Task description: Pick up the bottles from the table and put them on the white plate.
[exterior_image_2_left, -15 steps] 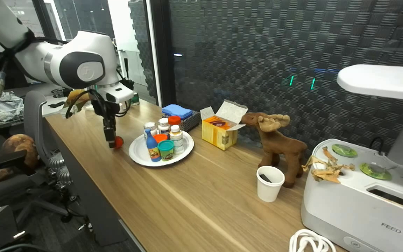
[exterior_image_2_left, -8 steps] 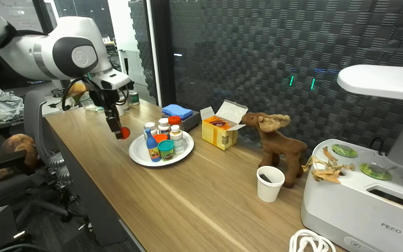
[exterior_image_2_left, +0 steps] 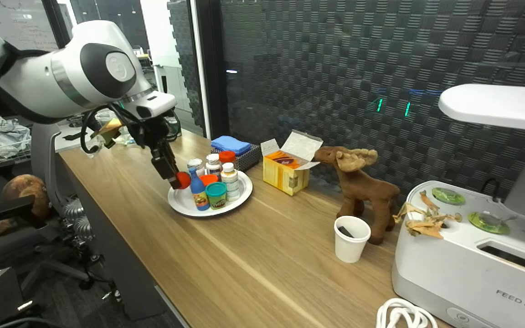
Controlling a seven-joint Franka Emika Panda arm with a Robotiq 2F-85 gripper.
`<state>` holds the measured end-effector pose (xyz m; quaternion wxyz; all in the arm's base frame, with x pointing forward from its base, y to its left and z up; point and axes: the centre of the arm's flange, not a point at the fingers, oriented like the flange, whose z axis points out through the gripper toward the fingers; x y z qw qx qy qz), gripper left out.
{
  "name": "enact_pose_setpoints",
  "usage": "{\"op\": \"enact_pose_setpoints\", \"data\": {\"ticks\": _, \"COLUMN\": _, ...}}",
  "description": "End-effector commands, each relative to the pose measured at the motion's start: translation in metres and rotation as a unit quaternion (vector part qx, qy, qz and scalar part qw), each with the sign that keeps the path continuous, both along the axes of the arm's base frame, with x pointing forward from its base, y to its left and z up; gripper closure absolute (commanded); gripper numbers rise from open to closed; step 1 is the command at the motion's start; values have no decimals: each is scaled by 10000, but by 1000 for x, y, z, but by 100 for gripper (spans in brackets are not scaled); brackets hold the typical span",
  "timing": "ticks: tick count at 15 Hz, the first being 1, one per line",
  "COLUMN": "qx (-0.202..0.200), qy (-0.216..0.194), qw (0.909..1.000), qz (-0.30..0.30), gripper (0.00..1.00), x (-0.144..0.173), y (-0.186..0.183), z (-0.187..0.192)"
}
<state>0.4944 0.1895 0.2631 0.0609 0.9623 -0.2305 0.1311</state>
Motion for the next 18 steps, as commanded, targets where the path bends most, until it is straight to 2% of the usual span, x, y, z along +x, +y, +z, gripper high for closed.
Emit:
{"op": "enact_pose_setpoints", "data": {"ticks": 1, "qx": -43, "qy": -16, "qw": 10000, "qz": -66, "gripper": 75, "x": -7, "y": 3, "z": -5}}
{"op": "enact_pose_setpoints", "data": {"ticks": 8, "qx": -82, "qy": 45, "qw": 10000, "qz": 24, "gripper": 75, "x": -12, "y": 8, "z": -14}}
{"op": "enact_pose_setpoints", "data": {"ticks": 18, "qx": -258, "qy": -284, "qw": 9991, "qz": 164, "gripper": 75, "x": 3, "y": 11, "z": -13}}
